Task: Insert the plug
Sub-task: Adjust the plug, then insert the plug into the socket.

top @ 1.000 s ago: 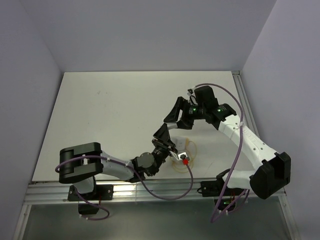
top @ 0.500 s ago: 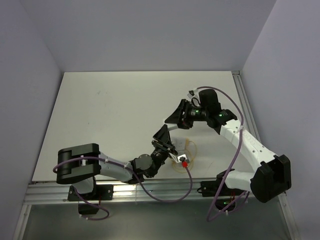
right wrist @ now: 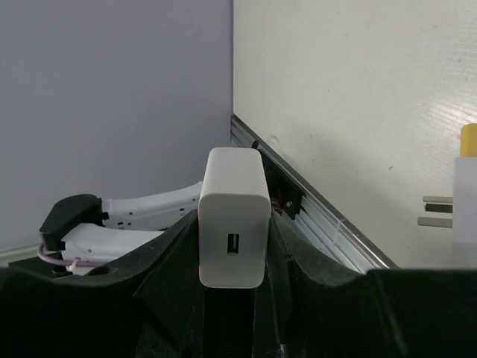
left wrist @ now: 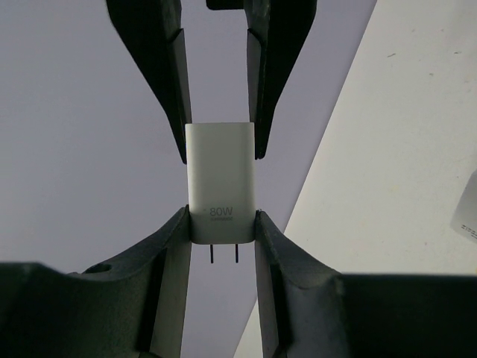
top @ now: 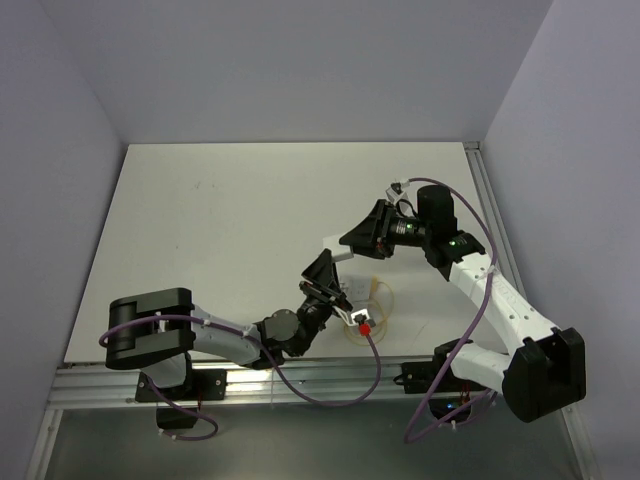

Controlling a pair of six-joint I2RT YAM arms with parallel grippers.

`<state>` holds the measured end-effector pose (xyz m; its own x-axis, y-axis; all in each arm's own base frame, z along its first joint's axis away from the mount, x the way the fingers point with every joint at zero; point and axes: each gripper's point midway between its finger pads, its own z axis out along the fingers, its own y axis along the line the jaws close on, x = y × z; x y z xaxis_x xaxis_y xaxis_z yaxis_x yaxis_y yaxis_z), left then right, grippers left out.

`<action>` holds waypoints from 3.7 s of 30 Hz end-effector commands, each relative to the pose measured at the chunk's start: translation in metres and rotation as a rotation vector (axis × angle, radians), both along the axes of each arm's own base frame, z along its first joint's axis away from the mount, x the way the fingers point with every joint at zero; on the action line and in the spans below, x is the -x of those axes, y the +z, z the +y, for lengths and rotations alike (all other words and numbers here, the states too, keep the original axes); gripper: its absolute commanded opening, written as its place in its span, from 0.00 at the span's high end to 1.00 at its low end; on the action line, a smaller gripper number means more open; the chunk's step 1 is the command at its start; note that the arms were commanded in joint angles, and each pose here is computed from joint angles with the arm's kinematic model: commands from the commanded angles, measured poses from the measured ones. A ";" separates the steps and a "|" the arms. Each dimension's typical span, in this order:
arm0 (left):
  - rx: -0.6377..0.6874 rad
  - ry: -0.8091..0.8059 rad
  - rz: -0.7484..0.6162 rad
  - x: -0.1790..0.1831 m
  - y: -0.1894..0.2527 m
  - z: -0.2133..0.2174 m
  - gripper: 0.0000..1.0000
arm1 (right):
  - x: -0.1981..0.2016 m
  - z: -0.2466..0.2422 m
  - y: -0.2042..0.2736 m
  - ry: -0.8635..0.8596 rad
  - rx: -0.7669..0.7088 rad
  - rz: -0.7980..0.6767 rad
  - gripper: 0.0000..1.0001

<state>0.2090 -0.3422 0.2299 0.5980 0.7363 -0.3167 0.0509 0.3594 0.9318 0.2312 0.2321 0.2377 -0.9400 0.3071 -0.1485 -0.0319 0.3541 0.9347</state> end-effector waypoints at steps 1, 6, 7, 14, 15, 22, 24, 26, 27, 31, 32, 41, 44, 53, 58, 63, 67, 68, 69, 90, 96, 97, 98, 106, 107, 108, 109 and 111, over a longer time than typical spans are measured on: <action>0.594 0.012 -0.070 0.006 0.089 0.050 1.00 | 0.006 0.004 0.032 0.062 -0.081 -0.109 0.55; 0.605 0.010 -0.069 0.006 0.091 0.050 1.00 | 0.006 0.005 0.027 0.095 -0.063 -0.088 0.34; 0.604 0.009 -0.069 0.006 0.091 0.050 1.00 | 0.007 0.006 0.026 0.097 -0.068 -0.082 0.33; 0.600 -0.001 -0.077 0.009 0.093 0.047 1.00 | 0.005 0.009 0.025 0.104 -0.089 -0.069 0.39; 0.604 -0.004 -0.075 0.009 0.094 0.046 0.99 | 0.005 0.009 0.025 0.109 -0.088 -0.066 0.41; 0.607 -0.018 -0.068 0.012 0.093 0.041 1.00 | 0.002 0.015 0.016 0.139 -0.089 -0.048 0.59; 0.606 -0.019 -0.063 0.013 0.091 0.041 0.99 | 0.001 0.017 0.013 0.148 -0.088 -0.044 0.94; 0.630 -0.018 -0.048 0.012 0.091 0.044 0.99 | 0.001 0.017 0.011 0.148 -0.073 -0.060 1.00; 0.651 -0.014 -0.036 0.012 0.092 0.047 0.99 | 0.000 0.017 0.012 0.140 -0.065 -0.075 1.00; 0.760 0.017 0.079 0.002 0.096 0.061 0.66 | -0.005 0.007 0.015 0.057 0.013 -0.152 1.00; 0.820 -0.004 0.136 0.000 0.094 0.061 0.67 | -0.006 0.006 0.014 0.042 0.020 -0.156 1.00; 0.912 -0.028 0.236 -0.015 0.107 0.083 0.60 | 0.002 0.011 0.030 0.051 -0.062 -0.151 1.00; 1.047 -0.028 0.242 -0.012 0.116 0.098 0.14 | -0.002 0.004 0.027 -0.009 0.000 -0.166 1.00; 1.178 -0.195 0.521 0.007 0.123 0.111 0.00 | -0.011 -0.027 0.013 -0.187 0.066 -0.229 1.00; 1.155 -0.244 0.891 0.000 0.100 0.090 0.01 | -0.006 -0.062 0.005 -0.296 0.272 -0.346 1.00; 1.096 -0.247 1.178 -0.003 0.083 0.058 0.00 | 0.013 -0.089 -0.018 -0.353 0.402 -0.364 1.00; 1.188 -0.186 1.406 -0.003 0.064 0.042 0.01 | 0.019 -0.103 -0.032 -0.383 0.480 -0.349 1.00; 1.209 -0.178 1.435 -0.002 0.063 0.041 0.00 | 0.020 -0.106 -0.033 -0.390 0.489 -0.345 1.00; 1.221 -0.152 1.466 -0.004 0.056 0.038 0.00 | 0.022 -0.108 -0.033 -0.396 0.498 -0.354 1.00; 1.069 -0.232 1.837 -0.007 -0.048 -0.021 0.00 | 0.034 -0.095 -0.060 -0.320 0.441 -0.299 1.00; 1.060 -0.217 1.861 -0.012 -0.058 -0.030 0.03 | 0.038 -0.088 -0.076 -0.283 0.421 -0.260 1.00; 1.055 -0.218 1.860 -0.015 -0.056 -0.033 0.03 | 0.039 -0.088 -0.078 -0.280 0.423 -0.256 1.00; 1.047 -0.199 1.872 -0.016 -0.063 -0.035 0.03 | 0.039 -0.088 -0.079 -0.280 0.421 -0.258 1.00; 1.022 -0.131 1.922 -0.025 -0.079 -0.046 0.09 | 0.040 -0.093 -0.076 -0.285 0.447 -0.274 1.00; 1.023 -0.121 1.929 -0.025 -0.082 -0.047 0.10 | 0.040 -0.093 -0.076 -0.284 0.449 -0.274 1.00; 1.021 -0.114 1.930 -0.025 -0.083 -0.046 0.11 | 0.040 -0.093 -0.075 -0.284 0.451 -0.276 1.00; 1.018 -0.104 1.933 -0.025 -0.086 -0.046 0.12 | 0.039 -0.093 -0.075 -0.283 0.457 -0.278 1.00; 1.014 -0.097 1.932 -0.025 -0.088 -0.046 0.14 | 0.037 -0.095 -0.073 -0.291 0.465 -0.287 1.00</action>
<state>0.2311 -0.3805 0.1281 -0.8364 -0.0202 -0.5477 0.4578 0.5238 -0.7184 0.1817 0.1379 0.1395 -0.7848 0.3854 -0.4853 -0.0346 0.7547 0.6552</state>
